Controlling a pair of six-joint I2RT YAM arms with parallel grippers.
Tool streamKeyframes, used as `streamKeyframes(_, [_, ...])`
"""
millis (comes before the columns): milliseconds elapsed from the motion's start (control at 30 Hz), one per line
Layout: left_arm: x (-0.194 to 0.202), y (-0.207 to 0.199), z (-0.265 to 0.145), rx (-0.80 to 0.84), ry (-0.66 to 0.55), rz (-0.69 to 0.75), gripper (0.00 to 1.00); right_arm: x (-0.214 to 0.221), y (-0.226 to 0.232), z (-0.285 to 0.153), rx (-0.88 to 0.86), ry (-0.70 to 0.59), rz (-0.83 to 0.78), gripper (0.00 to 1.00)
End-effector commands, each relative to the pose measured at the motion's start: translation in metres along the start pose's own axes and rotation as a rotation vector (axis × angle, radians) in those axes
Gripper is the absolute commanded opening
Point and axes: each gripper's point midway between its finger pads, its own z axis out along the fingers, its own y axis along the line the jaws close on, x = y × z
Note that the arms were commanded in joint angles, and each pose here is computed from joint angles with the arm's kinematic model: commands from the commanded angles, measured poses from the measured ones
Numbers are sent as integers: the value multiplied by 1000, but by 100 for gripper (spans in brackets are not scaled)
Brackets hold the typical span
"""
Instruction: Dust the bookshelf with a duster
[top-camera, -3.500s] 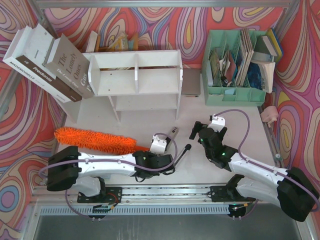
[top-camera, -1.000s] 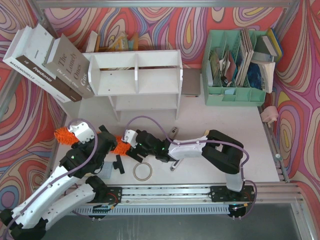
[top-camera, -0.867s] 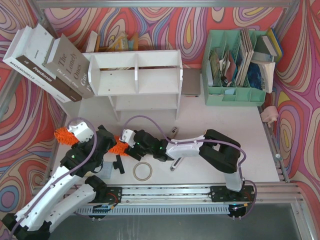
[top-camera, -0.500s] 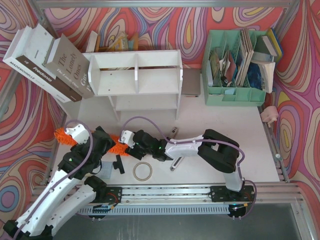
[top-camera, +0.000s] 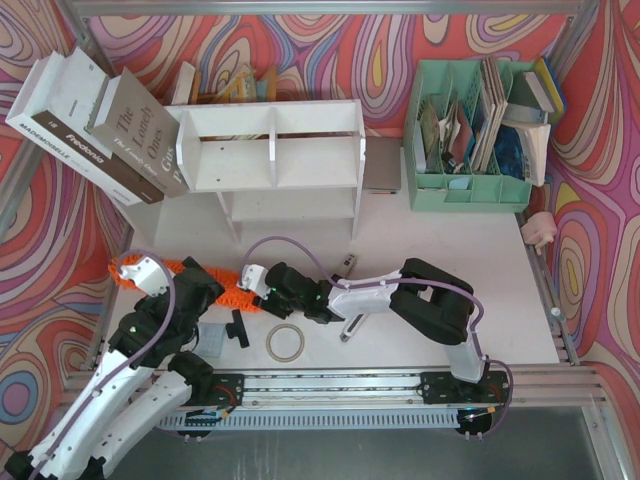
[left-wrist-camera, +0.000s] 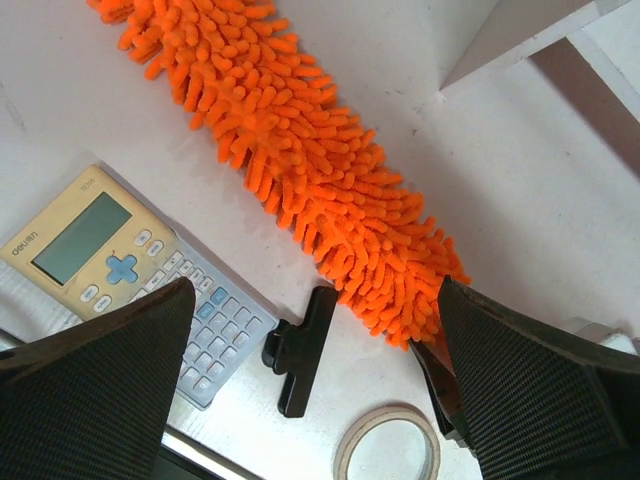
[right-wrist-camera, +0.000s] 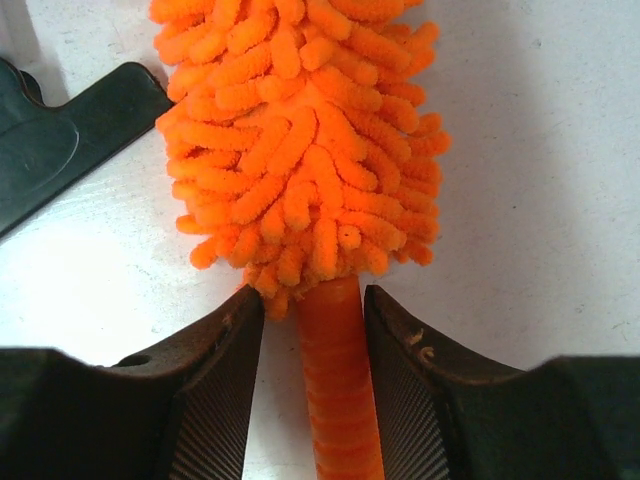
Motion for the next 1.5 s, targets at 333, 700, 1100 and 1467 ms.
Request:
streamKeyframes(333, [-8, 28, -3, -84, -67, -86, 98, -5, -1, -3, -7, -12, -61, 21])
streamKeyframes(700, [-17, 46, -11, -125, -114, -161, 98, -40, -13, -19, 19, -82, -126, 0])
streamKeyframes(1100, [-18, 35, -4, -94, -141, -327, 98, -84, -10, -53, -10, -174, -128, 0])
streamKeyframes(1467, [11, -23, 28, -37, 70, -329, 98, -87, -4, -64, -2, -196, -104, 0])
